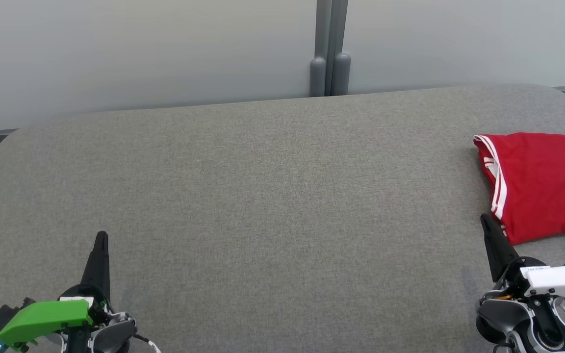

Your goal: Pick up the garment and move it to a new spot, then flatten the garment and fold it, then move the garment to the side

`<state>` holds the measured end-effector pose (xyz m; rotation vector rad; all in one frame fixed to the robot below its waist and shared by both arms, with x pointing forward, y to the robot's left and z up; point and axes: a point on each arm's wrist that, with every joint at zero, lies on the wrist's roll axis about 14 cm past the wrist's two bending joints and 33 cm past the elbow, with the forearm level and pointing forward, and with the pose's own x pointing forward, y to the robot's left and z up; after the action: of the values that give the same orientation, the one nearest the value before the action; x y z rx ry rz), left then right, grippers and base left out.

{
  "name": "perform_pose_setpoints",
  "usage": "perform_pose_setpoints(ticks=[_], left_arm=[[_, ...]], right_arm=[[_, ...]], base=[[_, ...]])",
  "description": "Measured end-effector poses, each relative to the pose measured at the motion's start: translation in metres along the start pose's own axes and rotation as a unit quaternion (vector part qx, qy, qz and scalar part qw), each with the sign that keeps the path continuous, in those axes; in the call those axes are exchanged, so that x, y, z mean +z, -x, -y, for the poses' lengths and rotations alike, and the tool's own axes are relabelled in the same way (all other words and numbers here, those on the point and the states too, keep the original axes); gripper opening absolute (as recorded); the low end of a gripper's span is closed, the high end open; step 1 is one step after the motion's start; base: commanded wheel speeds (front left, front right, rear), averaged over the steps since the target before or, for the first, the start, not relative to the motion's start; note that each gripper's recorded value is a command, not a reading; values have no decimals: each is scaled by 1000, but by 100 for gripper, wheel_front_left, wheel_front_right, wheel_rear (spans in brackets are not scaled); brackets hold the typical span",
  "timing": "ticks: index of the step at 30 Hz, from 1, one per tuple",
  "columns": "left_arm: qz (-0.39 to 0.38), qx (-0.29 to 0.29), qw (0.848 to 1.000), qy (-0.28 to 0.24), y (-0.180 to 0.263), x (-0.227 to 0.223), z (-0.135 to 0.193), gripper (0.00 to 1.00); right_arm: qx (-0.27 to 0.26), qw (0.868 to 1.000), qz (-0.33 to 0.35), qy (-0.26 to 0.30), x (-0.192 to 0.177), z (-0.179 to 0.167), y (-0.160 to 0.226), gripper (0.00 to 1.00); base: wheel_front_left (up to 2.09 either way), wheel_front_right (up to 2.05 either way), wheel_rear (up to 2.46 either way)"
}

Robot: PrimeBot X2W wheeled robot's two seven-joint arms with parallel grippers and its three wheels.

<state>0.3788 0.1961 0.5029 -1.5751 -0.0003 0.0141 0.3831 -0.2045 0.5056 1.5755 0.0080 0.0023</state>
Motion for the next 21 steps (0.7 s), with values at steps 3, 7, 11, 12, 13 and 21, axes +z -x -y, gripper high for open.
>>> perform_pose_setpoints(ticks=[3, 7, 11, 12, 13, 21], left_arm=[[0, 0, 1000, 0, 0, 0, 0, 0], [0, 0, 1000, 0, 0, 0, 0, 0], [0, 0, 1000, 0, 0, 0, 0, 0], [0, 0, 1000, 0, 0, 0, 0, 0], [0, 0, 1000, 0, 0, 0, 0, 0], [0, 0, 1000, 0, 0, 0, 0, 0]], right_arm=[[0, 1000, 0, 0, 0, 0, 0, 0], [0, 1000, 0, 0, 0, 0, 0, 0], [0, 1000, 0, -1, 0, 0, 0, 0], [0, 1000, 0, -1, 0, 0, 0, 0], [0, 1000, 0, -1, 0, 0, 0, 0], [0, 1000, 0, -1, 0, 0, 0, 0]], base=[[0, 0, 0], [0, 0, 0], [0, 0, 0], [0, 0, 0], [0, 0, 0], [0, 0, 0]])
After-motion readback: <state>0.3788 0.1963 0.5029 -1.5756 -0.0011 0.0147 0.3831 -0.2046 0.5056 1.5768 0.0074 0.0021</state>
